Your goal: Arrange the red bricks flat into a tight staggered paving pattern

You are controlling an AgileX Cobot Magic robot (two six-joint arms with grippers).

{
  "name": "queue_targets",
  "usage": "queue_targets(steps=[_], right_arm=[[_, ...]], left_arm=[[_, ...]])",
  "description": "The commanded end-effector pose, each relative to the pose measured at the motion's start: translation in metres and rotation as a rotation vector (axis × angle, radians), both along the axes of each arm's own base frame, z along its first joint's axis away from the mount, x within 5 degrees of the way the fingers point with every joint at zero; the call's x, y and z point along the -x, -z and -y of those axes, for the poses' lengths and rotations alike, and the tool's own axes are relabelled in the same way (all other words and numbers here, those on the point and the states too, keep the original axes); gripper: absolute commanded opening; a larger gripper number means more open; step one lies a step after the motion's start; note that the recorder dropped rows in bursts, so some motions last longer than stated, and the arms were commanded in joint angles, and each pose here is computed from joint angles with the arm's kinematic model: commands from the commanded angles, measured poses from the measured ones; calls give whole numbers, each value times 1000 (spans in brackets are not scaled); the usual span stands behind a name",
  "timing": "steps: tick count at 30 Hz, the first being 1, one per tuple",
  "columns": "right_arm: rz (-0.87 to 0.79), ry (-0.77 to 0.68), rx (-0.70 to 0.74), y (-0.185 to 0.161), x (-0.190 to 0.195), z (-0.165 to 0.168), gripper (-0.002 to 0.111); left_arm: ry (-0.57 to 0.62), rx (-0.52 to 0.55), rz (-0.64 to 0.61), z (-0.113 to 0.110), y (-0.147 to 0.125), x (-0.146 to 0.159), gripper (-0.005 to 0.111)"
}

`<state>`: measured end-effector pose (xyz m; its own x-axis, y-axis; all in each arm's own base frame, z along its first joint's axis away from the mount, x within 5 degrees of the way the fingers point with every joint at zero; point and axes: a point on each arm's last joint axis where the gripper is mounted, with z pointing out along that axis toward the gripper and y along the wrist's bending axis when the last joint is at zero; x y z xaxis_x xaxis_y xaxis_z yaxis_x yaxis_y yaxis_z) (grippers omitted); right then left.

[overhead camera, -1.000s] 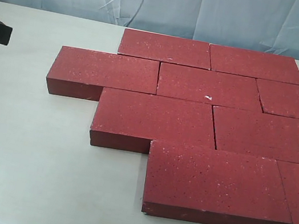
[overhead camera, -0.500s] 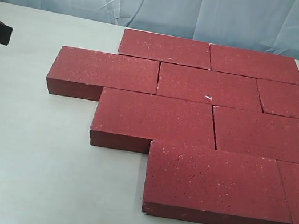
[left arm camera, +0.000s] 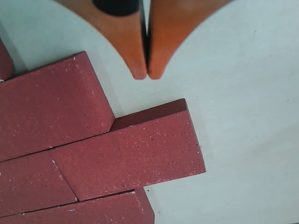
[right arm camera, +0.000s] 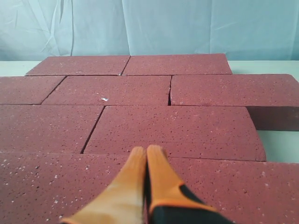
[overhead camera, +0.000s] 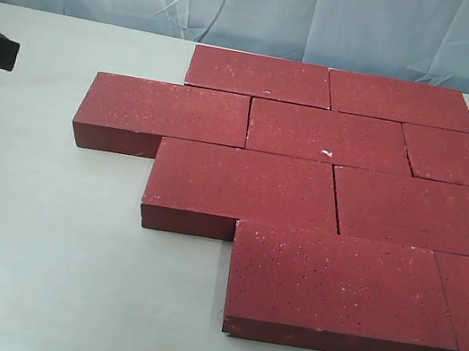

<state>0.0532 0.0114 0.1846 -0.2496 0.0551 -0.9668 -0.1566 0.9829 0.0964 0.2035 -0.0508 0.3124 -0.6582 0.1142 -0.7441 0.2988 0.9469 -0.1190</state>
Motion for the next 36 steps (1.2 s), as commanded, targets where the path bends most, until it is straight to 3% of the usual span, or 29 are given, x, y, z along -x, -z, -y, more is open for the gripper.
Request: queue_targets(steps=[1, 36], right_arm=[[17, 6, -10, -1, 0, 0, -1], [17, 6, -10, -1, 0, 0, -1]], left_arm=[[3, 0, 9, 1, 0, 2, 0], [3, -4, 30, 0, -3, 3, 0]])
